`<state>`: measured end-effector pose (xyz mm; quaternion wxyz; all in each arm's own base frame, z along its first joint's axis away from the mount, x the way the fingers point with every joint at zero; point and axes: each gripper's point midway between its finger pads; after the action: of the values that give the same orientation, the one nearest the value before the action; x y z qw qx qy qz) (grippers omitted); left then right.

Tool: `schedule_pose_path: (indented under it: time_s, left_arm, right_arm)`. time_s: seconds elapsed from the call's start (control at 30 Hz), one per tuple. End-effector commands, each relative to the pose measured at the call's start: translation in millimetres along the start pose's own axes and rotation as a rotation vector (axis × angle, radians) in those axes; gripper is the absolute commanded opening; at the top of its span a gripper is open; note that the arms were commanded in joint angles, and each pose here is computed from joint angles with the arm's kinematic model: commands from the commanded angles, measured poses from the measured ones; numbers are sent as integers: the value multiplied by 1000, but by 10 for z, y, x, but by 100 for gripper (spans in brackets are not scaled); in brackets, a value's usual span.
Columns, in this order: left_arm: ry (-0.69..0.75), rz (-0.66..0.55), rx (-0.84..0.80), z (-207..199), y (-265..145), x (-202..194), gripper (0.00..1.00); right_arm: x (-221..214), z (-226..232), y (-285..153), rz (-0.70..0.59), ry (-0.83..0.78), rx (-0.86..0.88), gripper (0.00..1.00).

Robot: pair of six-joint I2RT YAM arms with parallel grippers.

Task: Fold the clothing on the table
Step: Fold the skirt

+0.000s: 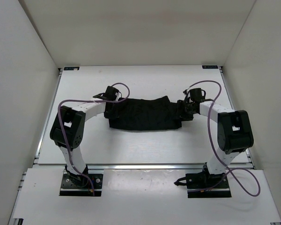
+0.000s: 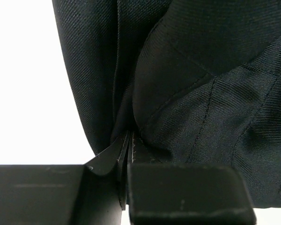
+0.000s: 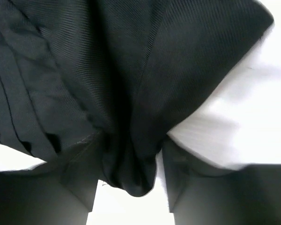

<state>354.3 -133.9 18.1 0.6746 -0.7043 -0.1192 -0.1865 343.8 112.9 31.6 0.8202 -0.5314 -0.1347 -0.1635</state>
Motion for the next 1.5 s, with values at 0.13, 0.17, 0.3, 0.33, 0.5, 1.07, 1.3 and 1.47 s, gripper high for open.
schedule_pose_path:
  time_s: [0.13,0.17,0.3,0.33,0.5,1.07,1.3,1.47]
  left_arm:
    - [35,55,-12,-51,33,-25,10]
    - [41,64,-23,-84,42,-44,9]
    - [56,67,-65,-245,37,-74,7]
    - [47,80,-76,-293,63,-125,6]
    - [-17,124,-189,-571,108,-289,3]
    - [-200,135,-549,-1256,-18,-150,0]
    - [-228,145,-556,-1147,-15,-226,0]
    - [-235,148,-544,-1081,-11,-250,0]
  right_arm:
    - [229,97,59,-58,19,68,3]
    - [256,73,42,-67,19,54,1]
    - [580,23,-225,-156,-8,-8,0]
    - [643,34,-296,-175,-7,-6,0]
    - [1175,486,-714,-295,-94,57,0]
    - [798,2109,-179,-122,-392,294,0]
    - [374,2303,92,42,-522,283,0]
    - [94,2340,139,130,-589,304,0]
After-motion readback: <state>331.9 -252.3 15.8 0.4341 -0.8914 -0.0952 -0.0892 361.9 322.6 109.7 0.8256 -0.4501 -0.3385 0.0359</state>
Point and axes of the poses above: each gripper's point midway between its finger pads, its own y axis out along the fingers, its own z axis along the line the jaws close on, x = y × z, and after that the axes turned 2 degrees about y, right-handed
